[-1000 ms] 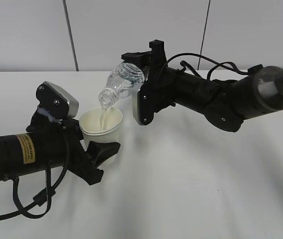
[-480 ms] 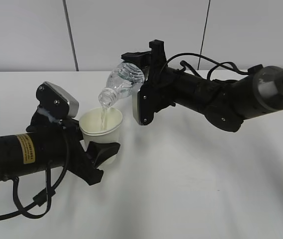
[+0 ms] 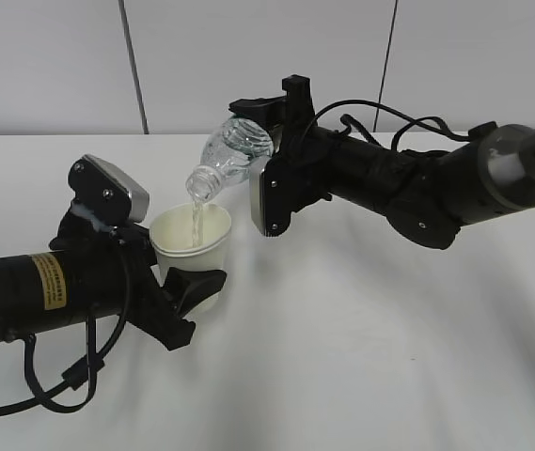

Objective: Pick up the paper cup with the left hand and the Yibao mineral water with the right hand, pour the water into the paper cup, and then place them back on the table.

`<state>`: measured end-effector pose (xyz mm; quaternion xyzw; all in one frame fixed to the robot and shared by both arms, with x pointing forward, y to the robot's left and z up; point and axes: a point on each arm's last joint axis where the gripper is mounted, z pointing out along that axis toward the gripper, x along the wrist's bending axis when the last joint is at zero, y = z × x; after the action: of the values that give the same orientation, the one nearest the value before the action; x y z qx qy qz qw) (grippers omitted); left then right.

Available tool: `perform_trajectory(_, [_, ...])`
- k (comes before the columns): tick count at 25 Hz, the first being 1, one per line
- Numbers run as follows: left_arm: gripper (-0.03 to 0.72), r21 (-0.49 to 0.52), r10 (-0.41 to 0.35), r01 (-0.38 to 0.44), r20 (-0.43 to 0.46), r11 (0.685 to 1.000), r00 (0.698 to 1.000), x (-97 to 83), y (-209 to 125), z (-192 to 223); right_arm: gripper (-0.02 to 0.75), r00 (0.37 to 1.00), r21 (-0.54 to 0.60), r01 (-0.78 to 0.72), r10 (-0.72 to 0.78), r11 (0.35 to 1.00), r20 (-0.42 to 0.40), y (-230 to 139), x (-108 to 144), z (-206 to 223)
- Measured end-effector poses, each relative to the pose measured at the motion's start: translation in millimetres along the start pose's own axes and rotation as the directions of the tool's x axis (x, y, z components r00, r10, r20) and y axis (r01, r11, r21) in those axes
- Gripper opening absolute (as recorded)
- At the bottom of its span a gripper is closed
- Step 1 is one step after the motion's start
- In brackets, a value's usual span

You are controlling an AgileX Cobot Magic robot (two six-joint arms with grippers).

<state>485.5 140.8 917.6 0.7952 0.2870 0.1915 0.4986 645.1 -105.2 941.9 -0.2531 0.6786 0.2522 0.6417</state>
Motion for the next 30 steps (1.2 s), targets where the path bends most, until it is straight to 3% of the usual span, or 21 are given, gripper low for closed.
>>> perform_trajectory(30, [0.413, 0.006, 0.0, 0.0, -0.001, 1.0, 1.0, 0.1, -0.5, 0.0, 0.47, 1.0, -0.001, 0.006, -0.006, 1.0, 0.002, 0.1, -0.2, 0.0])
